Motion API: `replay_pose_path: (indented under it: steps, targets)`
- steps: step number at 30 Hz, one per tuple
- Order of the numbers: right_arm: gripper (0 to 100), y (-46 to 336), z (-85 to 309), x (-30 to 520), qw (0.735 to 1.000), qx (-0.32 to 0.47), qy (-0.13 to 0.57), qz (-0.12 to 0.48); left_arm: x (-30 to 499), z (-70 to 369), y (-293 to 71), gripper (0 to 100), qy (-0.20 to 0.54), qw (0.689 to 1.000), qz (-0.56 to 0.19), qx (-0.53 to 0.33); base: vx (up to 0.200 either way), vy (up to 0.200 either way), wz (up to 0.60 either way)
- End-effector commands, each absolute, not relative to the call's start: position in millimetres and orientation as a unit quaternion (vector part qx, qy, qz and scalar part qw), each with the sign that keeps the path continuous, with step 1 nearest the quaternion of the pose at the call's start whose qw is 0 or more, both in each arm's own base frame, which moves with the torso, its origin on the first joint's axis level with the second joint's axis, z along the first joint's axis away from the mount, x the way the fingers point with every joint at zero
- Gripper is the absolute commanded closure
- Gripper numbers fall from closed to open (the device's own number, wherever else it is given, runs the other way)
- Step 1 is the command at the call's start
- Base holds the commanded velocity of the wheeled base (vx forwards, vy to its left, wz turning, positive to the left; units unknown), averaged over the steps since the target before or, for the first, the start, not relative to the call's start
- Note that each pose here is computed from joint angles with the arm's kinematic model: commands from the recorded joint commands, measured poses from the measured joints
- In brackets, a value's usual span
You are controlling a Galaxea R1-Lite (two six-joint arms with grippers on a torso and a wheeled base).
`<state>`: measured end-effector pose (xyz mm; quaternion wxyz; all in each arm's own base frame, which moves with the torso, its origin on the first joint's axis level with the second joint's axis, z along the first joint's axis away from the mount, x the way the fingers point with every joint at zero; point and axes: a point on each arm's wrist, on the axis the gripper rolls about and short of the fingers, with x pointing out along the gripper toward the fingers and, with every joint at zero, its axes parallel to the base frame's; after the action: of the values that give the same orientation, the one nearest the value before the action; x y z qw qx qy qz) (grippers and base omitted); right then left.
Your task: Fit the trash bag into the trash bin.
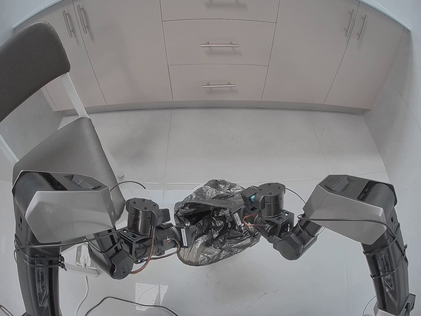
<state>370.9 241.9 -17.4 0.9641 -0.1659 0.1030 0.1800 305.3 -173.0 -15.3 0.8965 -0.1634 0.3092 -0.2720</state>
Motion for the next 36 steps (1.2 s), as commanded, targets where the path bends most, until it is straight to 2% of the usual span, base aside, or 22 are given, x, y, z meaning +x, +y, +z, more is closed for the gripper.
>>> replay_pose_path:
  steps: [1, 7, 18, 36]
  targets:
    - [0, 241, -12, 381, 0.966, -0.166, 0.094, 0.172, 309, -13, -175, 100, 0.295, 0.903, -0.276, -0.146, 0.000, 0.000, 0.00]
    - [0, 241, 1, 398, 0.971, -0.159, 0.081, 0.160, 319, -19, -177, 100, 0.248, 0.937, -0.241, -0.040, 0.000, 0.000, 0.00]
    - [0, 245, 8, 426, 0.973, -0.157, 0.078, 0.150, 338, -26, -178, 100, 0.205, 0.950, -0.219, 0.089, 0.000, 0.000, 0.00]
    - [0, 255, 2, 473, 0.974, -0.158, 0.087, 0.138, 367, -15, -172, 100, 0.198, 0.954, -0.195, 0.109, 0.000, 0.000, 0.00]
